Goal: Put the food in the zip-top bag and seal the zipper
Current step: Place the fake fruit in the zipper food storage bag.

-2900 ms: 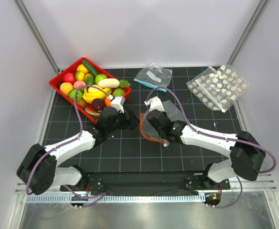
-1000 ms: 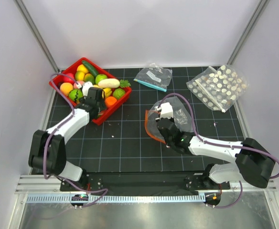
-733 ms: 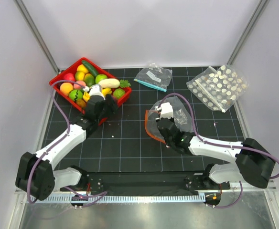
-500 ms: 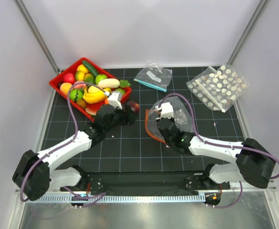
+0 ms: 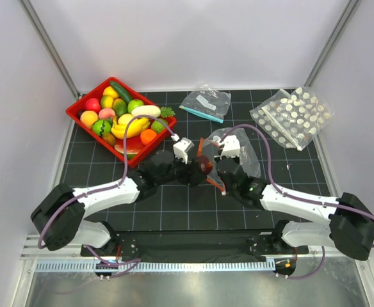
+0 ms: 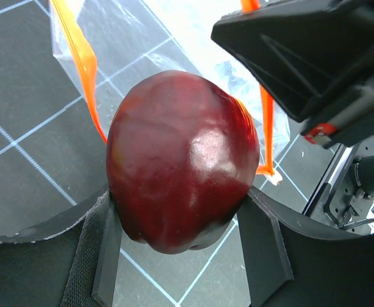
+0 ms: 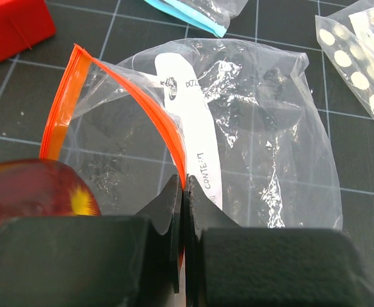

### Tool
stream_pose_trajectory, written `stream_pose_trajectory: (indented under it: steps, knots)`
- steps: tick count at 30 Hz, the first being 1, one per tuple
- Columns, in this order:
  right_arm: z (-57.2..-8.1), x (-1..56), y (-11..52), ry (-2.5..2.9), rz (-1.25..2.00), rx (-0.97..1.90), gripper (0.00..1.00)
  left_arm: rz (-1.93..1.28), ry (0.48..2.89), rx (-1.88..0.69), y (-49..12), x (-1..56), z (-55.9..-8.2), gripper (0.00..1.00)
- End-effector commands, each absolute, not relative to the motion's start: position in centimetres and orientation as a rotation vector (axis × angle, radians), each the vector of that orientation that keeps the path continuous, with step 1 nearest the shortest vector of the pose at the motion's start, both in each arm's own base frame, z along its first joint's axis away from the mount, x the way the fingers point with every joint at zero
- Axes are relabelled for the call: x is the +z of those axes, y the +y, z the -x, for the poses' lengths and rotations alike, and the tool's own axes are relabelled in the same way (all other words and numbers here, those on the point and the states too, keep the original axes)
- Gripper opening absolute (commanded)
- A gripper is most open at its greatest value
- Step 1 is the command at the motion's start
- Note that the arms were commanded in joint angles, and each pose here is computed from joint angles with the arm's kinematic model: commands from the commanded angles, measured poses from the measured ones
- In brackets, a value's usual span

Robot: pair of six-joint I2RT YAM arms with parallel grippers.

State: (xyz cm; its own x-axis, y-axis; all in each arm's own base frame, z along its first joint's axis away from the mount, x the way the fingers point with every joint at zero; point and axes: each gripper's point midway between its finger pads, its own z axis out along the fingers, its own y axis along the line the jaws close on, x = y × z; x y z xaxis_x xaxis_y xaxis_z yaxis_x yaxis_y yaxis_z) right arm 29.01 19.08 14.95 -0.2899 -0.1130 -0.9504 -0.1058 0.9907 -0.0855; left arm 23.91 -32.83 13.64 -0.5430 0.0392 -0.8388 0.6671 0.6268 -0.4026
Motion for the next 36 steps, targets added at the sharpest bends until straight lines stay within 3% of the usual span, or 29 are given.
stream_pose_trajectory:
  steps: [1,11,21,24,31,36]
  knots:
    - [-29.1,16.8,18.7,1.821,0.059,0.044,0.01,-0.591,1.860,-0.993,-35.0,17.0,-24.7,0.22]
    - [-28.0,17.5,21.1,1.802,0.158,0.242,0.01,-0.572,1.864,-0.983,-35.0,17.0,-25.2,0.23]
    - [-27.1,18.1,22.3,1.767,0.218,0.343,0.01,-0.542,1.911,-0.921,-34.8,16.1,-26.2,0.42]
    - [-27.1,18.2,22.3,1.767,0.213,0.334,0.01,-0.553,1.919,-0.931,-35.1,15.9,-26.1,0.61]
    - [-27.9,17.7,21.2,1.795,0.159,0.240,0.01,-0.542,1.918,-0.934,-35.0,16.1,-26.1,0.75]
    - [-27.9,17.6,21.1,1.798,0.157,0.235,0.01,-0.538,1.918,-0.932,-34.9,16.1,-26.1,0.77]
